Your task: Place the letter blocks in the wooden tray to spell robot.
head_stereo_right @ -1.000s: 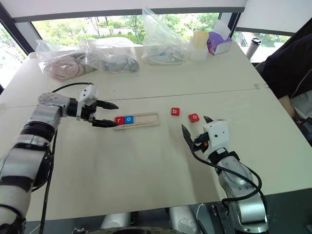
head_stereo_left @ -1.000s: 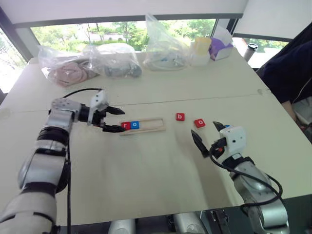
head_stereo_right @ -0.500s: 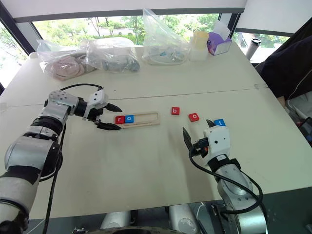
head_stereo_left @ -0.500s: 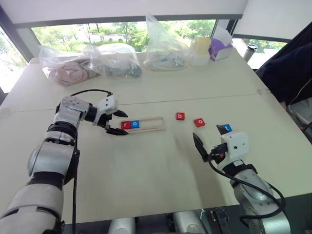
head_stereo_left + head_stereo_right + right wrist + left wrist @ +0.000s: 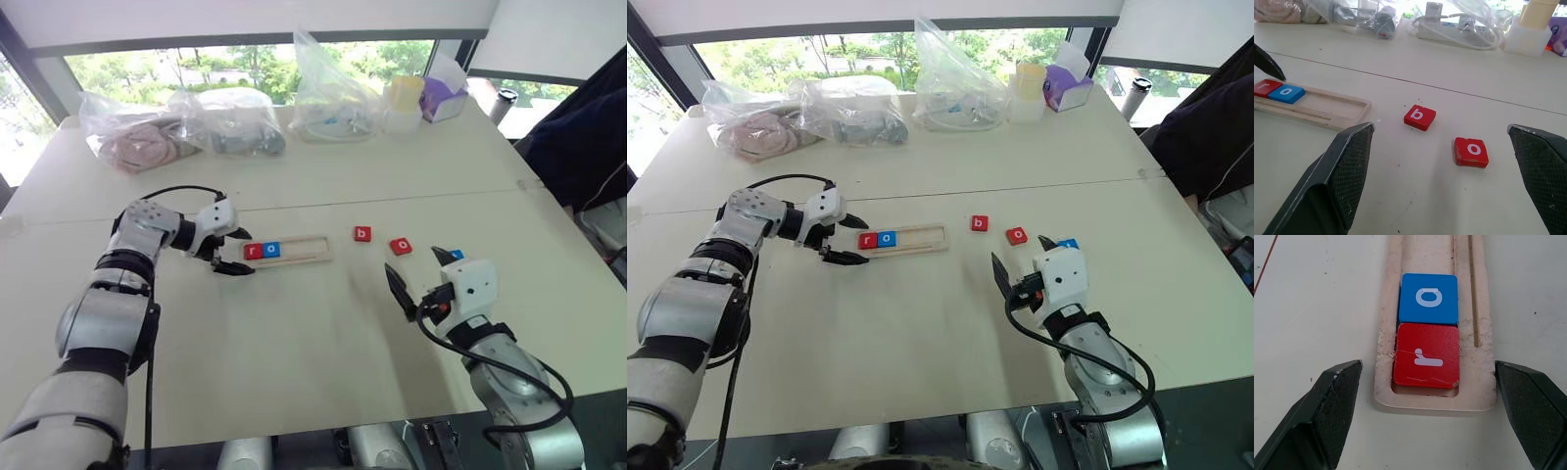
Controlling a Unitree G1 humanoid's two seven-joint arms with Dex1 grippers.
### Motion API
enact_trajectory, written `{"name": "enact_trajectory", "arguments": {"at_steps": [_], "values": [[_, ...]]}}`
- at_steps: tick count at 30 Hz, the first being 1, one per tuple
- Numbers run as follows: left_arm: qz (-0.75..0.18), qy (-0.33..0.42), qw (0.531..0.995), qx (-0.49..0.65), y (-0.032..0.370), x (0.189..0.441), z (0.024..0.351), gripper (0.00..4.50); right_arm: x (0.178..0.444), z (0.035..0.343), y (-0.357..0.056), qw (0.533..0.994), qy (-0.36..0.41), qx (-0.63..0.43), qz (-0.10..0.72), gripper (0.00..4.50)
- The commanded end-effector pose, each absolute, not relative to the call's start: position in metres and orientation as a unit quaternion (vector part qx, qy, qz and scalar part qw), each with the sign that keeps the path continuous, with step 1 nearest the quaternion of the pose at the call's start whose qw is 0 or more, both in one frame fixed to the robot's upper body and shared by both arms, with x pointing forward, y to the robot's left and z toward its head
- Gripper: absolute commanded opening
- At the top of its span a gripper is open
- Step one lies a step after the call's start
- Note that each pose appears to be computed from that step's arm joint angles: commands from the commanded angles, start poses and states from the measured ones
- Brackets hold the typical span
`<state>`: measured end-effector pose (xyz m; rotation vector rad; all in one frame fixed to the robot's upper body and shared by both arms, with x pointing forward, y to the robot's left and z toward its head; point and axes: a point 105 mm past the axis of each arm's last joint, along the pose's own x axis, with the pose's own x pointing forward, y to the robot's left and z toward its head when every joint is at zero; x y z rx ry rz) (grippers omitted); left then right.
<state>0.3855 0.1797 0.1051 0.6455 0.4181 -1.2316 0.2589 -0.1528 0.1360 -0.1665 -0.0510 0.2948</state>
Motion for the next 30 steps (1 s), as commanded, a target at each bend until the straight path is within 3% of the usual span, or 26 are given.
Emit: {"name": "enact_trajectory", "arguments": {"at_steps": [1, 10, 13, 14, 15, 30], "values": [[-0.546, 0.210, 0.751, 0.307, 0.185, 0.385, 0.092, 4.50, 0.255, 0.151, -0.155, 0.984, -0.052, -0.096, 0.143, 4.43], [-0.555, 0.237, 0.741, 0.294, 0.184, 0.379, 0.079, 4.50, 0.254, 0.152, -0.157, 0.984, -0.050, -0.099, 0.141, 4.43], [-0.568, 0.253, 0.729, 0.286, 0.185, 0.374, 0.076, 3.71, 0.254, 0.151, -0.155, 0.984, -0.049, -0.099, 0.142, 4.50], [-0.570, 0.257, 0.726, 0.284, 0.185, 0.373, 0.075, 3.22, 0.255, 0.151, -0.155, 0.984, -0.049, -0.099, 0.143, 4.50], [-0.573, 0.263, 0.723, 0.282, 0.186, 0.371, 0.075, 3.13, 0.255, 0.151, -0.155, 0.983, -0.049, -0.099, 0.143, 4.50], [-0.641, 0.266, 0.657, 0.295, 0.172, 0.354, 0.069, 3.13, 0.260, 0.151, -0.149, 0.982, -0.052, -0.100, 0.151, 4.50]]}}
